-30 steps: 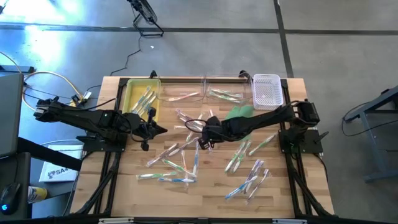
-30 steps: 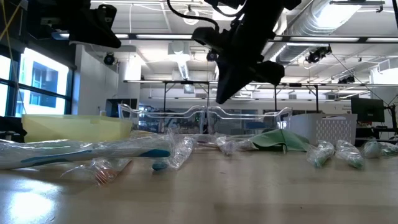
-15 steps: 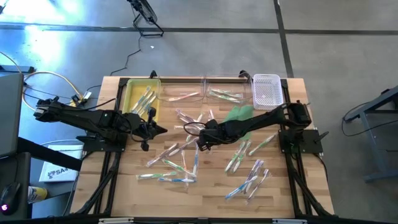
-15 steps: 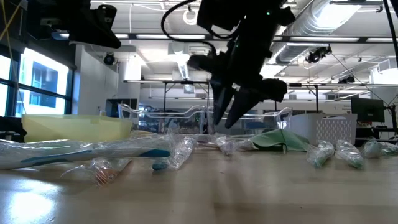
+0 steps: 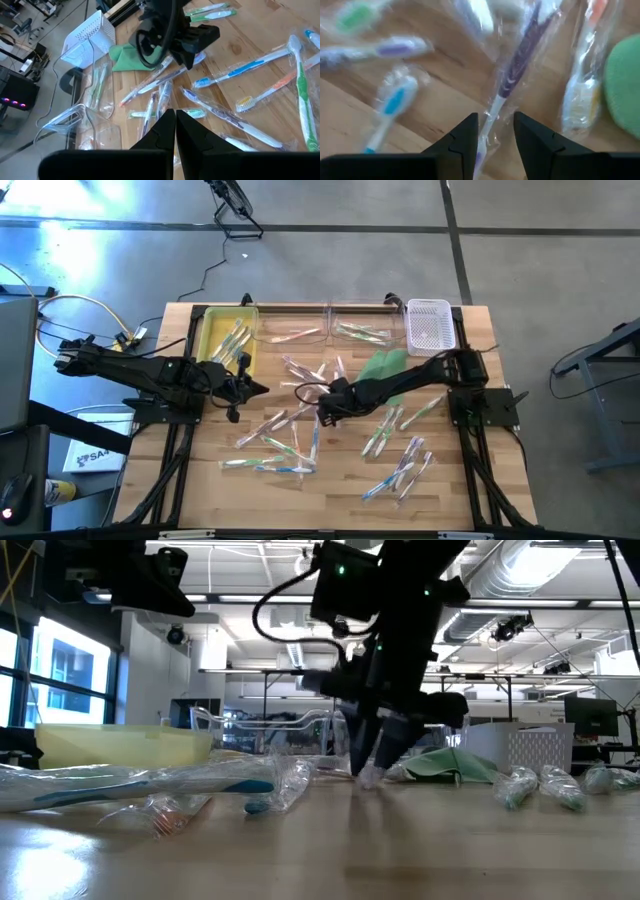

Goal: Pick & Place Toothbrushes
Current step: Put the purple toothbrush into the white bin

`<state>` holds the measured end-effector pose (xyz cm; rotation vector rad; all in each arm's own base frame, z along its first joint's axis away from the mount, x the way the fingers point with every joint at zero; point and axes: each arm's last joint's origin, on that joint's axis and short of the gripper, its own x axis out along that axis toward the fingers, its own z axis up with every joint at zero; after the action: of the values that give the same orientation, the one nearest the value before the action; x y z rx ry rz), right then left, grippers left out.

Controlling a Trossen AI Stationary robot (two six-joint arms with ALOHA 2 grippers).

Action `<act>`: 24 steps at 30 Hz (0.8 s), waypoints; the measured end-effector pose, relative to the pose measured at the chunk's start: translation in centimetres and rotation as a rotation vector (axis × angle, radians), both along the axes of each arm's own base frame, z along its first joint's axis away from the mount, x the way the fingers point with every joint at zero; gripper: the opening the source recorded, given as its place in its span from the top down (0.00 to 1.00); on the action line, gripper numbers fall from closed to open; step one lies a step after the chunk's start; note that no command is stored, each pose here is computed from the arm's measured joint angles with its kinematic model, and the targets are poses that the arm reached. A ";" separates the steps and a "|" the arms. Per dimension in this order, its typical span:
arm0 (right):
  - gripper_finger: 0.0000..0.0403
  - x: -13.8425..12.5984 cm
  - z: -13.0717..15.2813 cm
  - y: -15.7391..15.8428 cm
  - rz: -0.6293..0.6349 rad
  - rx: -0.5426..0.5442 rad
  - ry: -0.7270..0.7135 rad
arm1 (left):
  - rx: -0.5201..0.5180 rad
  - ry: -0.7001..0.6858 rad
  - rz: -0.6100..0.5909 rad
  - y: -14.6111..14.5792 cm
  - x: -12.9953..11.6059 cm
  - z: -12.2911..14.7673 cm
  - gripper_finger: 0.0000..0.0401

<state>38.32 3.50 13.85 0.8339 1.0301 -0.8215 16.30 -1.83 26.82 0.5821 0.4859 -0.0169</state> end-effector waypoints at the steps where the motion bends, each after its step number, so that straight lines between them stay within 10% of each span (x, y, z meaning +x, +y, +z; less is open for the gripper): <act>1: 0.71 0.1 -0.2 0.0 0.002 0.006 0.003 | 0.000 0.000 0.000 0.0 0.0 0.0 0.98; 24: 0.98 -0.6 0.2 0.1 0.085 0.094 0.066 | 0.000 -0.001 0.000 0.0 0.0 0.0 0.98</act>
<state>37.73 3.65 14.05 0.8412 1.1624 -0.7366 16.30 -1.83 26.82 0.5819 0.4854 -0.0167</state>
